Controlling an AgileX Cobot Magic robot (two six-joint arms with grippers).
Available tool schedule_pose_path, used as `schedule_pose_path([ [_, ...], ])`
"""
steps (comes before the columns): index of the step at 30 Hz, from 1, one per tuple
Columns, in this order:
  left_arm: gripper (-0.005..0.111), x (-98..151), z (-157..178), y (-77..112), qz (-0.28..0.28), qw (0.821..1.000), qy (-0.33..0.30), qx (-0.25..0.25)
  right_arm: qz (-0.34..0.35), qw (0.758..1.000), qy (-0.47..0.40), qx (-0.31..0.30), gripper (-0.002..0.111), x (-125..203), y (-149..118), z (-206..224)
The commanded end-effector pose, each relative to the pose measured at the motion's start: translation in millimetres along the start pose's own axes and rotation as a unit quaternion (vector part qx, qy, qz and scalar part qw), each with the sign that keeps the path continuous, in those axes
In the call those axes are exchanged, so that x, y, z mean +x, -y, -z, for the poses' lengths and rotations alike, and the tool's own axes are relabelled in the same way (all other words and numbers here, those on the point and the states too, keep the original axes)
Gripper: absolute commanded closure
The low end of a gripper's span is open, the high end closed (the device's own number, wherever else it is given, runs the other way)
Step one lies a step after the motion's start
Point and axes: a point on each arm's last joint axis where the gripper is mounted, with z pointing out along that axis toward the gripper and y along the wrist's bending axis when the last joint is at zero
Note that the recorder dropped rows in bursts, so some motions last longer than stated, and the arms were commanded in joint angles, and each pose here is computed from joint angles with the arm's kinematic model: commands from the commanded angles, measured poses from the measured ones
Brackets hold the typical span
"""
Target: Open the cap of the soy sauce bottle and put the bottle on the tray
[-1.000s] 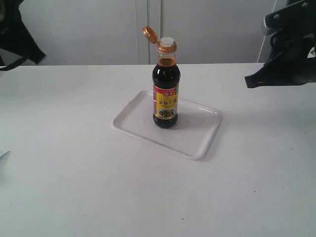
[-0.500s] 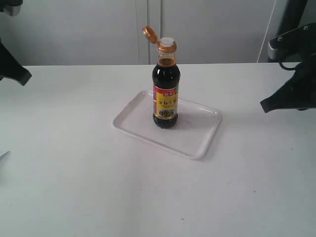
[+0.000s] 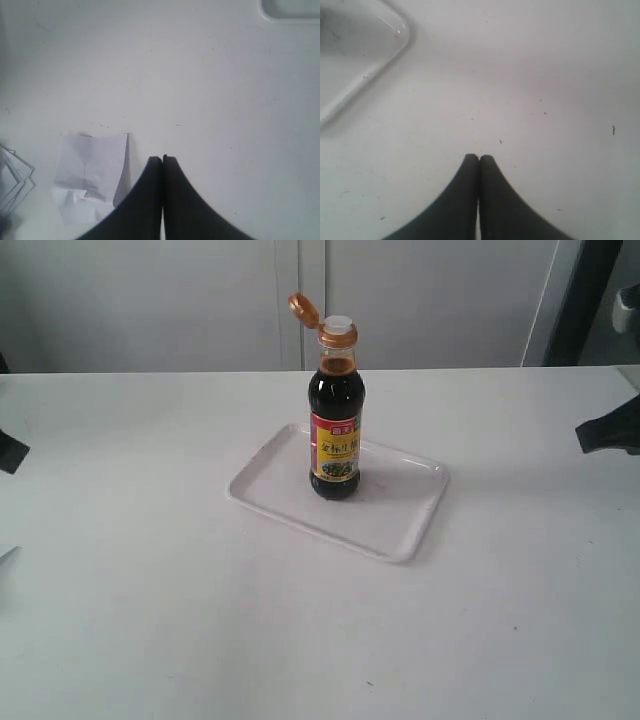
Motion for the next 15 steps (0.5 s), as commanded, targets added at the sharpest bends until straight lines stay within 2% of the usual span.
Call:
schedule_pose_path([
  [1,0.107,21.7,6.1,3.5,0.013,1.0,0.021,0.009,-0.022,0.998,0.066,0.003,0.108,9.2,-0.2,29.1],
  [7,0.107,49.6,17.7,9.6,0.035,0.996,0.076,0.027,-0.045,0.977,0.208,0.014,0.108,29.5,-3.9,81.9],
  [15,0.107,71.8,33.9,10.9,0.045,0.989,0.14,0.027,-0.045,0.953,0.299,0.028,0.108,62.2,-9.3,94.8],
])
